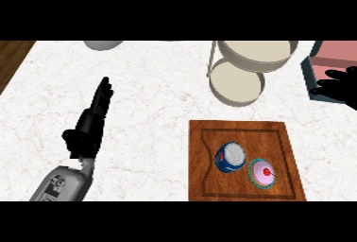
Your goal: Pick the cupcake from the cutting board and place it in the tiered basket
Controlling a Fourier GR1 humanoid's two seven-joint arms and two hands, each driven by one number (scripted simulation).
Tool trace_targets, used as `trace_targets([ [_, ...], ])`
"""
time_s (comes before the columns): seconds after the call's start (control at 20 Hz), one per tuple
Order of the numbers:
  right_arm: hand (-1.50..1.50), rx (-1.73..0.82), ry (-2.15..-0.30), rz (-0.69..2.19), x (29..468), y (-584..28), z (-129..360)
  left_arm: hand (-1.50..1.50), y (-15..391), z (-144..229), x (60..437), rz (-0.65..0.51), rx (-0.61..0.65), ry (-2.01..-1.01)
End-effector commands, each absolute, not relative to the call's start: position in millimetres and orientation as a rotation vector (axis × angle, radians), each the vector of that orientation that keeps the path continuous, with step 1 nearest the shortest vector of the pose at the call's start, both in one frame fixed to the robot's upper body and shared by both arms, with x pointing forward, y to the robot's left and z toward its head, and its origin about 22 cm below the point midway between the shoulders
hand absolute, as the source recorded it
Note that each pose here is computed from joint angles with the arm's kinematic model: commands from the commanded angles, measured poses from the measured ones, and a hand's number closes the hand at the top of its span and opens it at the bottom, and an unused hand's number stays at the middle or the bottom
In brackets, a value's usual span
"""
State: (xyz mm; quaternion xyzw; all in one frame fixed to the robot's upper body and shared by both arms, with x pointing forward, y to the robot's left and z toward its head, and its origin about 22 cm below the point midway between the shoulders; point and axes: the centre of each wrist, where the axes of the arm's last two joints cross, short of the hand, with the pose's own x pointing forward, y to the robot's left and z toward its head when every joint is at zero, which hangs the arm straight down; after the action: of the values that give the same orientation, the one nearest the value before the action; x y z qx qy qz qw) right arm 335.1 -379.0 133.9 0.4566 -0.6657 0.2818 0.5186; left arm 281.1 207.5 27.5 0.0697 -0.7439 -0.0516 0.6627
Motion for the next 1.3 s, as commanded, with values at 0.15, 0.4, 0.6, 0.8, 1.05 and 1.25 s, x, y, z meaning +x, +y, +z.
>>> trace_targets([
  [0.15,-1.5,0.782,-1.677,1.394,318.7,-385.8,279.1,0.0,206.3,24.4,277.8,-0.099,0.178,-1.665],
  [0.4,-1.5,0.519,-1.703,1.677,290.1,-350.3,322.8,0.0,212.9,21.6,274.0,-0.097,0.175,-1.653],
  [0.6,-1.5,0.394,-1.696,1.801,268.4,-328.9,319.9,0.0,191.7,30.3,279.0,-0.101,0.184,-1.675],
  [0.8,-1.5,0.357,-1.65,1.863,248.8,-324.3,299.6,0.0,196.6,32.2,274.6,-0.091,0.185,-1.671],
  [1.05,-1.5,0.322,-1.647,1.92,239.6,-297.3,284.8,0.0,189.0,41.2,279.7,-0.117,0.19,-1.67],
  [1.25,-1.5,0.273,-1.568,1.967,235.4,-305.8,292.4,0.0,192.8,38.7,271.0,-0.111,0.184,-1.67],
])
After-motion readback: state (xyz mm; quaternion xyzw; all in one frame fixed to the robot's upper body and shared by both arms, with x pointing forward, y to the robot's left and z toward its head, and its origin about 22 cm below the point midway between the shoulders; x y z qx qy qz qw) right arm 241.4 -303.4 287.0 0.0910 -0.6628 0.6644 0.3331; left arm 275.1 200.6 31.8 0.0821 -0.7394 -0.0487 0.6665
